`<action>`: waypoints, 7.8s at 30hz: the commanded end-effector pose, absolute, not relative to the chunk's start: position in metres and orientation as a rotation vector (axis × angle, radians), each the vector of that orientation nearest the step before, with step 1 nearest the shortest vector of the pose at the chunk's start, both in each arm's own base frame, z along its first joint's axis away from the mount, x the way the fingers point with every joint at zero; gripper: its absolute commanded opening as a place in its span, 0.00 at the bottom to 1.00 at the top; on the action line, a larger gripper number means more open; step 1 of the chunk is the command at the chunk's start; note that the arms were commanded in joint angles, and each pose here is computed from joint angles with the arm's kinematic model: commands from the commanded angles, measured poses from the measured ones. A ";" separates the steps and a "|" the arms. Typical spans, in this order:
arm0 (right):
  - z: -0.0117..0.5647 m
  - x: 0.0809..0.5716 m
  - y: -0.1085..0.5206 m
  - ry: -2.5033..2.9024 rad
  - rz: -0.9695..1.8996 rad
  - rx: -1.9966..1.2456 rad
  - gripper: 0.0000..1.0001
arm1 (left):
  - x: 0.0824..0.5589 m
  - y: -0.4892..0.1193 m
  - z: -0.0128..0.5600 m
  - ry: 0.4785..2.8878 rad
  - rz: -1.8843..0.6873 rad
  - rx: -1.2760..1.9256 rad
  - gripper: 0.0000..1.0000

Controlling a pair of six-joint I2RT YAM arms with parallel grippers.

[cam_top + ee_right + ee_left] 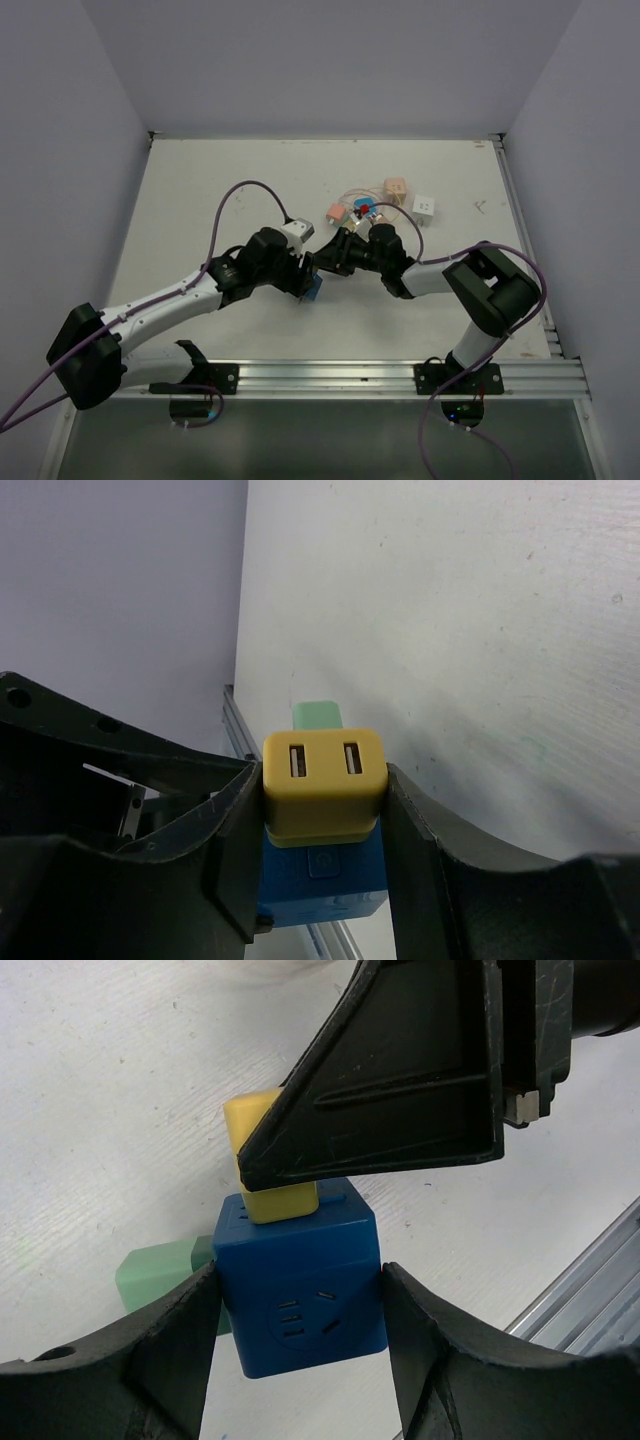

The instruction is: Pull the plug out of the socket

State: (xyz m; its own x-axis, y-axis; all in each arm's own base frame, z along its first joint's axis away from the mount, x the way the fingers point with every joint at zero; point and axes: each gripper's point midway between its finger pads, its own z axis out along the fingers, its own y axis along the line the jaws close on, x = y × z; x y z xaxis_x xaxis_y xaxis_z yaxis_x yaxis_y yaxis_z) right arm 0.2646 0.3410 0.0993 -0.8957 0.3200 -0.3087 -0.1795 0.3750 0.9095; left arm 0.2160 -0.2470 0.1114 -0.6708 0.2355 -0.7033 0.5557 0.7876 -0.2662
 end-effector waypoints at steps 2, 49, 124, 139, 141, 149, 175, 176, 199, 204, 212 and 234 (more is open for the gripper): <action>0.116 0.261 0.342 2.152 1.556 0.068 0.00 | 0.234 -0.263 0.130 2.198 -0.638 0.524 0.54; 0.109 0.262 0.340 2.181 1.491 0.082 0.00 | 0.219 -0.277 0.092 2.306 -0.555 0.568 0.18; 0.115 0.450 0.170 2.359 0.524 0.212 0.81 | 0.231 -0.262 0.077 2.485 -0.312 0.452 0.00; 0.187 0.370 0.153 2.146 0.624 0.157 0.86 | 0.251 -0.276 0.075 2.479 -0.275 0.391 0.29; 0.189 0.354 0.154 2.135 0.652 0.136 0.86 | 0.255 -0.279 0.071 2.486 -0.256 0.382 0.30; 0.179 0.305 0.155 2.126 0.715 0.061 0.89 | 0.264 -0.290 0.067 2.493 -0.258 0.342 0.64; 0.155 0.244 0.267 2.151 0.714 -0.678 0.95 | 0.314 -0.126 0.190 2.234 -0.127 -0.037 1.00; 0.144 0.238 0.275 2.159 0.707 -0.787 0.95 | 0.312 -0.110 0.179 2.241 -0.097 -0.070 1.00; 0.082 0.233 0.323 2.159 0.431 -1.583 0.94 | 0.286 -0.041 0.137 2.218 0.153 -0.177 1.00; 0.070 0.232 0.325 2.169 0.407 -1.603 0.92 | 0.286 -0.040 0.136 2.218 0.145 -0.183 1.00; 0.060 0.236 0.333 2.165 0.389 -1.586 0.83 | 0.287 -0.042 0.132 2.233 0.132 -0.177 1.00; 0.090 0.214 0.305 2.090 0.535 -1.137 0.00 | 0.273 -0.133 0.142 2.241 -0.566 -0.224 0.99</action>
